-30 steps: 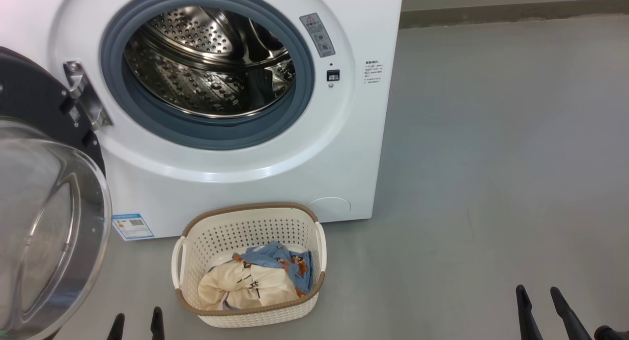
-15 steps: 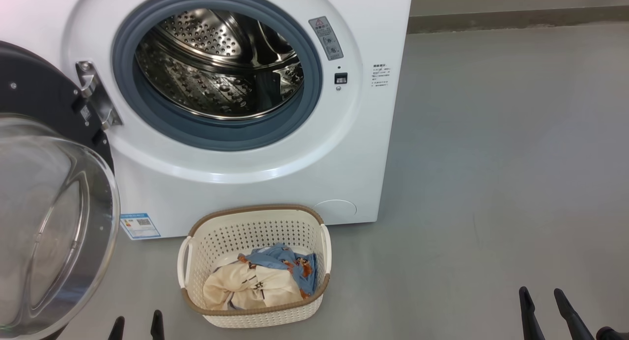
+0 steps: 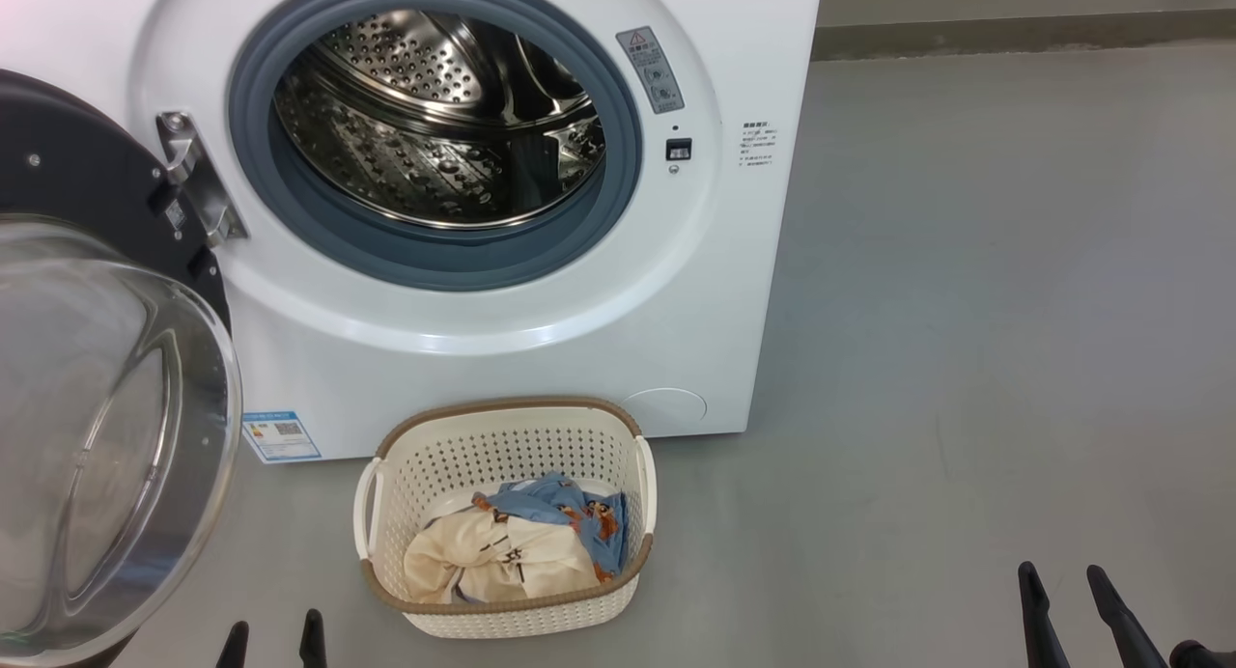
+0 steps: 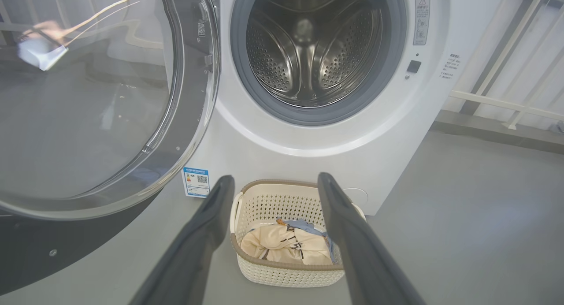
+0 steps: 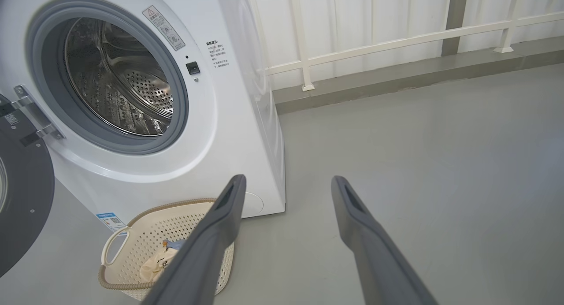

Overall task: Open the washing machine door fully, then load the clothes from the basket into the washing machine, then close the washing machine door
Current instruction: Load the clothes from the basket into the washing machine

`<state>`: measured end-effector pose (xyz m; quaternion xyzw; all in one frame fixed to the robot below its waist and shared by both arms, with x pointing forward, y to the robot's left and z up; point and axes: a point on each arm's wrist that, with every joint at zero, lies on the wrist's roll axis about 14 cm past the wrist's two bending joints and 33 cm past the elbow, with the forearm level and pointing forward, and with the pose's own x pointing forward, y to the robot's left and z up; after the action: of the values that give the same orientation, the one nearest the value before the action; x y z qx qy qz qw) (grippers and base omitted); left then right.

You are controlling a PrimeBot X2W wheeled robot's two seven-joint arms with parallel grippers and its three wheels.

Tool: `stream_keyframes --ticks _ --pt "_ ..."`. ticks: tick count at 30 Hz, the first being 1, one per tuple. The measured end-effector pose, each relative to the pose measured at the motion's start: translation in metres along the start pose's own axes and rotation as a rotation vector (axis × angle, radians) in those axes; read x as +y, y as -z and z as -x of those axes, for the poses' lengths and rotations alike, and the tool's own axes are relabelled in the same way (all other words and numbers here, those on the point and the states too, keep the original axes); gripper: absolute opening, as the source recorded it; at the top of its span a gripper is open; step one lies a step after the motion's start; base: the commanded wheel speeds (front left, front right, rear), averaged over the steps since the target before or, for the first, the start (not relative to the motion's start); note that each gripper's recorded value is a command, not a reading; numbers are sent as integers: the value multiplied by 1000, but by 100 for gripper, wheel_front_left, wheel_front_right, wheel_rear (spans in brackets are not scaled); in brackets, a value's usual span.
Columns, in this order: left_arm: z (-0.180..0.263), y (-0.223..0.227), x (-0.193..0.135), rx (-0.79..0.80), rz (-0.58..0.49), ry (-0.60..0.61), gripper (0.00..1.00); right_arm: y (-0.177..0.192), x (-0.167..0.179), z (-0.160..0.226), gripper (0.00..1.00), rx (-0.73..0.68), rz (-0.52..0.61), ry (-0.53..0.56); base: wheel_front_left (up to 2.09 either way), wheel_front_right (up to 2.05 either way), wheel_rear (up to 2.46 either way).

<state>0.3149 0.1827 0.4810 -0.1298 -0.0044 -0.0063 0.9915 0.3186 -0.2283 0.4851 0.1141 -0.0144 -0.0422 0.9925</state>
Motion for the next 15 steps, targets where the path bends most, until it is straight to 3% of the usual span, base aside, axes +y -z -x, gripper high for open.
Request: stream_keyframes --ticks 10,15 --pt "-1 2 0 5 26 -4 100 0 -1 2 100 0 0 5 3 -3 0" --pt "-2 5 0 14 33 -5 100 1 -2 2 100 4 0 7 64 -64 0"
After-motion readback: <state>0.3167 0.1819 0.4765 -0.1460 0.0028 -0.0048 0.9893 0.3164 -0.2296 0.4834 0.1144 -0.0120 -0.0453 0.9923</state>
